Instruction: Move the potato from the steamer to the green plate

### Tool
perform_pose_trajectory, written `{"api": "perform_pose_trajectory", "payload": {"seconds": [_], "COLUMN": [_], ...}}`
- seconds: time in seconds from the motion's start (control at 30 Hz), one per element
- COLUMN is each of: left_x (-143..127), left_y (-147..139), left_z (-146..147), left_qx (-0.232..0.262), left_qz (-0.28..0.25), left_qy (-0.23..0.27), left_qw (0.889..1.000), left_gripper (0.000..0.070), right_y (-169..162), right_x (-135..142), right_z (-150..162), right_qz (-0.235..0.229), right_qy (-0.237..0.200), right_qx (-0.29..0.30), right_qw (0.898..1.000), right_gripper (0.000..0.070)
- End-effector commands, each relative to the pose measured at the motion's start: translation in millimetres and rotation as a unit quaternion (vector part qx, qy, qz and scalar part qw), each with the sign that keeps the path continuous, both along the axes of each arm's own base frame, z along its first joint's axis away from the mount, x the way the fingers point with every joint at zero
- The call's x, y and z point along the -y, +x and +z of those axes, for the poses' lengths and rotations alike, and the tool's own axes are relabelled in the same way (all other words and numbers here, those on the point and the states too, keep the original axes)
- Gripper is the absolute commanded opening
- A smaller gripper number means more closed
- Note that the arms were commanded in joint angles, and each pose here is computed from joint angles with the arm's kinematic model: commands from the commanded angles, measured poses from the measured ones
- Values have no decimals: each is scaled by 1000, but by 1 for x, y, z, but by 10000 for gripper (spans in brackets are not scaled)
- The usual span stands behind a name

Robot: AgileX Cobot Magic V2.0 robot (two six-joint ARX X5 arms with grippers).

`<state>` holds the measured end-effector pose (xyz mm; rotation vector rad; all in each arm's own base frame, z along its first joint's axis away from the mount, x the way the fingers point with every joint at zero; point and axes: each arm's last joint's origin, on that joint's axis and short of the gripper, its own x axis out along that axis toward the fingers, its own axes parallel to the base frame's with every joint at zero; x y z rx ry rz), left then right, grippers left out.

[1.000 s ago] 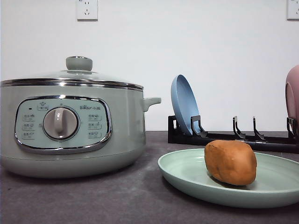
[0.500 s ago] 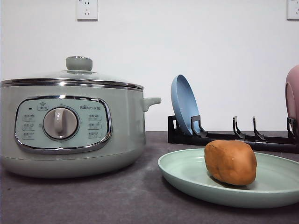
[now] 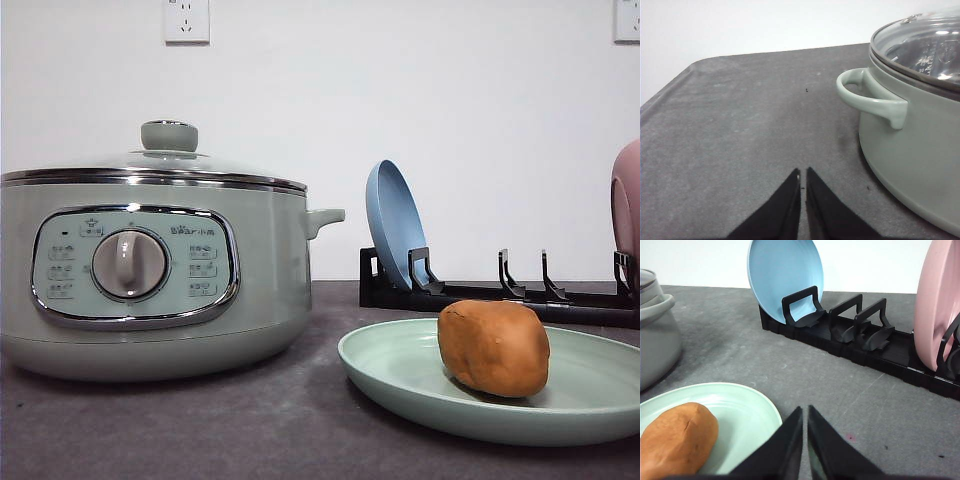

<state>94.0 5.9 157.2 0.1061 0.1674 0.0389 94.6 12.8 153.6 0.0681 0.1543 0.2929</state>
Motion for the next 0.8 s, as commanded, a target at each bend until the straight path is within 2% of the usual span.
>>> {"api": "perform_pose_trajectory", "payload": {"seconds": [0.0, 0.77], "left_x": [0, 0], "left_y": [0, 0], "left_z": [-6, -6], "left_qx": [-14, -14], "left_qz": [3, 3], "left_qy": [-2, -2], "left_qw": [1000, 1000], "left_gripper": [23, 23], "right_y": [0, 0], "right_x": [0, 0], "right_z": [-1, -1], "right_qz": [0, 0], "right_qy": [3, 3], "right_qx": [-3, -3], "right_qw": [1000, 1000], "right_gripper": [4, 4]}}
